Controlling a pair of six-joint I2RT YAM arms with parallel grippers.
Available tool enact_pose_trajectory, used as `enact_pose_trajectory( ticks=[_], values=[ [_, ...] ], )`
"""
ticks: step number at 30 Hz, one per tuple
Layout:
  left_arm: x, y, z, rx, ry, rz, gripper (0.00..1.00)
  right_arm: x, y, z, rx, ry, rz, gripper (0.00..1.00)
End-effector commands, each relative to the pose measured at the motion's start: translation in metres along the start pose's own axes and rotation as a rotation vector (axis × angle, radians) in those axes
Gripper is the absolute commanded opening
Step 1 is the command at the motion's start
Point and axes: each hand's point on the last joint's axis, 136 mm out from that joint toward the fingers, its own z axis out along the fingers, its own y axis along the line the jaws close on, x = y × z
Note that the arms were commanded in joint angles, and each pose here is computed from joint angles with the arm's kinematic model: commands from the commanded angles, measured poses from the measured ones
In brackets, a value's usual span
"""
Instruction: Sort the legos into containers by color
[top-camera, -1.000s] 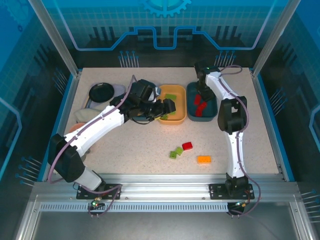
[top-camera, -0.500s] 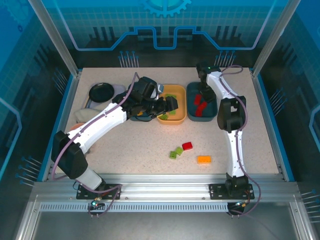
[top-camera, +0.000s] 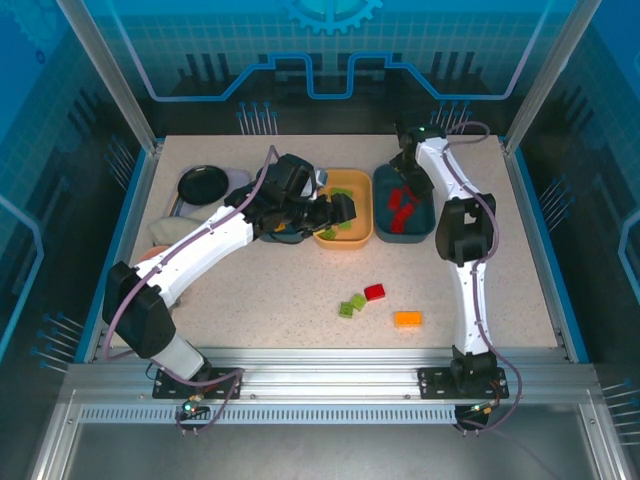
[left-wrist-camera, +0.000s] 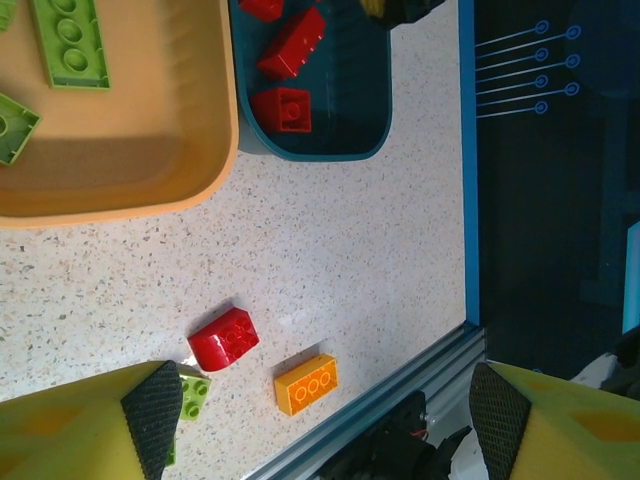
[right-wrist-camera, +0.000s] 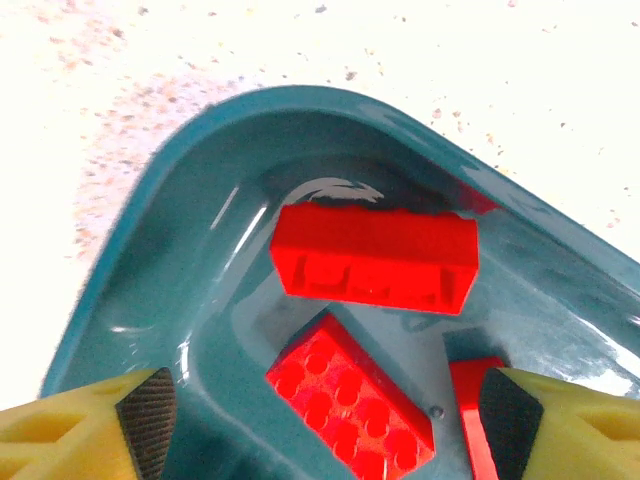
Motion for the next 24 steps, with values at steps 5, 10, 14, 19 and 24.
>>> enact_pose_trajectory(
  ticks=[5,10,14,19,24],
  values=[
    [0.033,0.006,0.014,-0.027,0.116,0.093,0.77,0.008,-0.008,-0.124,-0.171,-0.092,-0.163,0.73],
    [0.066,0.004,0.038,-0.062,0.222,0.199,0.74,0.051,-0.086,-0.157,-0.149,-0.078,-0.348,0.72],
    [0.098,0.004,0.063,-0.107,0.316,0.222,0.73,0.081,-0.175,-0.17,-0.126,-0.014,-0.452,0.74],
    [0.142,-0.005,0.098,-0.154,0.426,0.285,0.73,0.105,-0.262,-0.195,-0.174,0.051,-0.536,0.79],
    [0.182,-0.011,0.134,-0.244,0.478,0.428,0.75,0.121,-0.304,-0.228,-0.32,0.102,-0.527,0.8]
  ],
)
